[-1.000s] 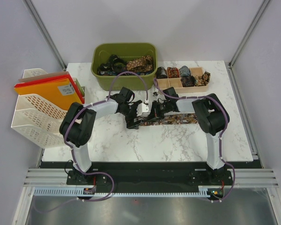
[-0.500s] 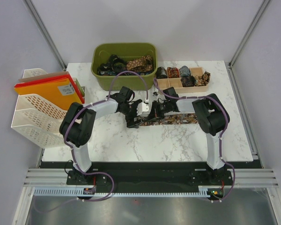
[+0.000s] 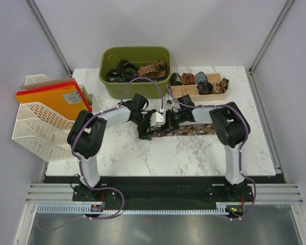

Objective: Roll the ties
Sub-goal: Roll the tie at the center of the board.

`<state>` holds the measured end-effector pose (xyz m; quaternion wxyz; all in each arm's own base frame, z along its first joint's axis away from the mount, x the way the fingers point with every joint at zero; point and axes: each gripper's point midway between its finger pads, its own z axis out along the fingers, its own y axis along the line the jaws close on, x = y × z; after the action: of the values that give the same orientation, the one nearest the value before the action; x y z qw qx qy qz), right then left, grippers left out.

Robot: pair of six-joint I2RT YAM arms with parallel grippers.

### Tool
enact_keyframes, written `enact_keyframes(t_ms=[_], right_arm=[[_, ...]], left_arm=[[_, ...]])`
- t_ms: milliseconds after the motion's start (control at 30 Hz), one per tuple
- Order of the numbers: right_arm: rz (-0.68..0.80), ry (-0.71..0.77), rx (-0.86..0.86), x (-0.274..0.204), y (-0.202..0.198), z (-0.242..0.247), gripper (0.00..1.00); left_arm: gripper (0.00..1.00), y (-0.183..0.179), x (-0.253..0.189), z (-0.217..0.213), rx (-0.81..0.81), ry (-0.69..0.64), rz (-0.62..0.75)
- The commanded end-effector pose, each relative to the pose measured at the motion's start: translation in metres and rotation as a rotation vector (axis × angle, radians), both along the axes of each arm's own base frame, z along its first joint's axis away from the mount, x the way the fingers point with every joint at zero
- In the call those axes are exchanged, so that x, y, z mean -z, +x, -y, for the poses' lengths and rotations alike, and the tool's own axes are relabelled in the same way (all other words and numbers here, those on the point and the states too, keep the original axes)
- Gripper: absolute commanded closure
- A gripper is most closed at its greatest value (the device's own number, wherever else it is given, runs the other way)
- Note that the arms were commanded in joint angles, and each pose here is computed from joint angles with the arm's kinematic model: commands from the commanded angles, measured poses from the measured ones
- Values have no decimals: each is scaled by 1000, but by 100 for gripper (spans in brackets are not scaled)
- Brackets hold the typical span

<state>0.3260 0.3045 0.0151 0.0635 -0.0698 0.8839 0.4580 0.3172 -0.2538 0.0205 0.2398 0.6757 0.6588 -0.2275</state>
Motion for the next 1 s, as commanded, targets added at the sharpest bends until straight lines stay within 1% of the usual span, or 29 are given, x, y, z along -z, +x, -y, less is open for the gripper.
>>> enact_keyframes(t_ms=[0, 233, 267, 333, 633, 733, 867, 967], right_arm=[[25, -122, 44, 23, 3, 19, 100], [22, -91, 55, 12, 5, 14, 100], [26, -84, 51, 10, 5, 13, 100], [31, -75, 56, 5, 7, 11, 100], [65, -12, 56, -28, 13, -2, 100], [66, 6, 51, -35, 13, -6, 100], [75, 13, 55, -42, 14, -7, 100], [74, -11, 59, -33, 15, -5, 100]], left_arm=[[9, 5, -8, 7, 39, -19, 24], [30, -3, -10, 8, 54, -27, 8], [35, -5, -9, 7, 59, -24, 5], [37, -6, -11, 9, 66, -26, 10], [54, -6, -7, 6, 81, -5, 11], [63, -8, -6, 6, 91, -5, 9], [66, -9, -6, 5, 99, -1, 11], [63, -11, -8, 6, 109, -9, 5]])
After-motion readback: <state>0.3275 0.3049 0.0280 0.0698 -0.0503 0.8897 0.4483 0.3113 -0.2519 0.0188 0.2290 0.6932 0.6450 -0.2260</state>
